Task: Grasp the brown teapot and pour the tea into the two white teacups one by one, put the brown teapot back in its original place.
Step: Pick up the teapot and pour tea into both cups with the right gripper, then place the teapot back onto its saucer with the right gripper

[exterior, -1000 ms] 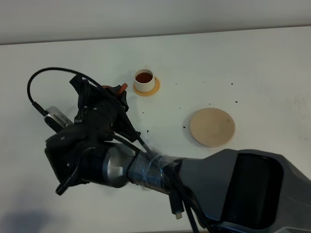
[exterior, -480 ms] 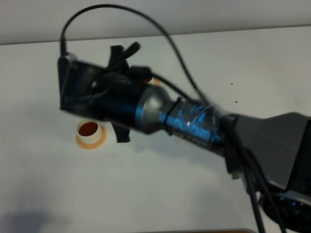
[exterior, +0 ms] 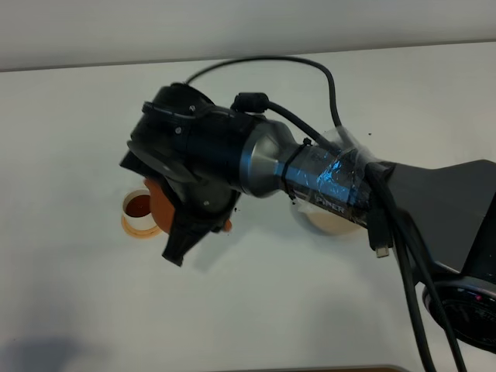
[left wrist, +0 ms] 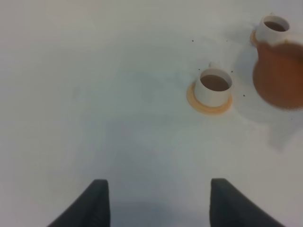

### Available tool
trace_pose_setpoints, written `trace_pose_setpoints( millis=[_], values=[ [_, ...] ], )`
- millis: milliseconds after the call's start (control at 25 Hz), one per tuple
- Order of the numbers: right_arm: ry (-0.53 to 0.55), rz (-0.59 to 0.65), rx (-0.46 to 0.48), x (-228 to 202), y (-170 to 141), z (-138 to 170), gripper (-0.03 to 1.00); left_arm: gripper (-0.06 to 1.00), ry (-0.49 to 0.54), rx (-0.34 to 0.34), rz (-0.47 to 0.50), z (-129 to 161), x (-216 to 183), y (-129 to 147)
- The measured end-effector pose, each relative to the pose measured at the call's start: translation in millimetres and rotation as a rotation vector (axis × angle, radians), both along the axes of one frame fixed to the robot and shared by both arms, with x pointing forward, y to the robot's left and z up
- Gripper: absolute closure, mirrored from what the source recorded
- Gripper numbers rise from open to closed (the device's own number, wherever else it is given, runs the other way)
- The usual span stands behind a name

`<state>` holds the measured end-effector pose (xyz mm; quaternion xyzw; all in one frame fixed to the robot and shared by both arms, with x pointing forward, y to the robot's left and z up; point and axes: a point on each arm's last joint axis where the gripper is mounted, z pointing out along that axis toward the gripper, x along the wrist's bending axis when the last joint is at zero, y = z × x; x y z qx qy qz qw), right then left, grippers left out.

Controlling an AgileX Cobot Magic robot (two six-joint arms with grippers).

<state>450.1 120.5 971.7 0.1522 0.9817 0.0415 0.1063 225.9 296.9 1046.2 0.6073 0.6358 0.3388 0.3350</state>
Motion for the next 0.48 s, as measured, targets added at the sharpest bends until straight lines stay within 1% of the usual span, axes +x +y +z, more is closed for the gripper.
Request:
trace_pose_setpoints(
  millis=[120,240,360,480],
  values=[
    [0.054,-0.014,-0.025,-3.5,-2.0,-13.6,0.87,0.47,0.0,0.0,0.0,0.0,0.0,0.0],
    [0.073,-0.017,-0.042,-3.9,-0.8,-24.5,0.87,0.47,0.0,0.0,0.0,0.0,0.0,0.0],
    [0.075,-0.02,-0.047,-3.3,-0.6,-27.7,0.87,0.47,0.0,0.0,0.0,0.0,0.0,0.0],
    [0.044,-0.014,-0.04,0.3,0.7,-22.7,0.87,0.47,0.0,0.0,0.0,0.0,0.0,0.0]
  ],
)
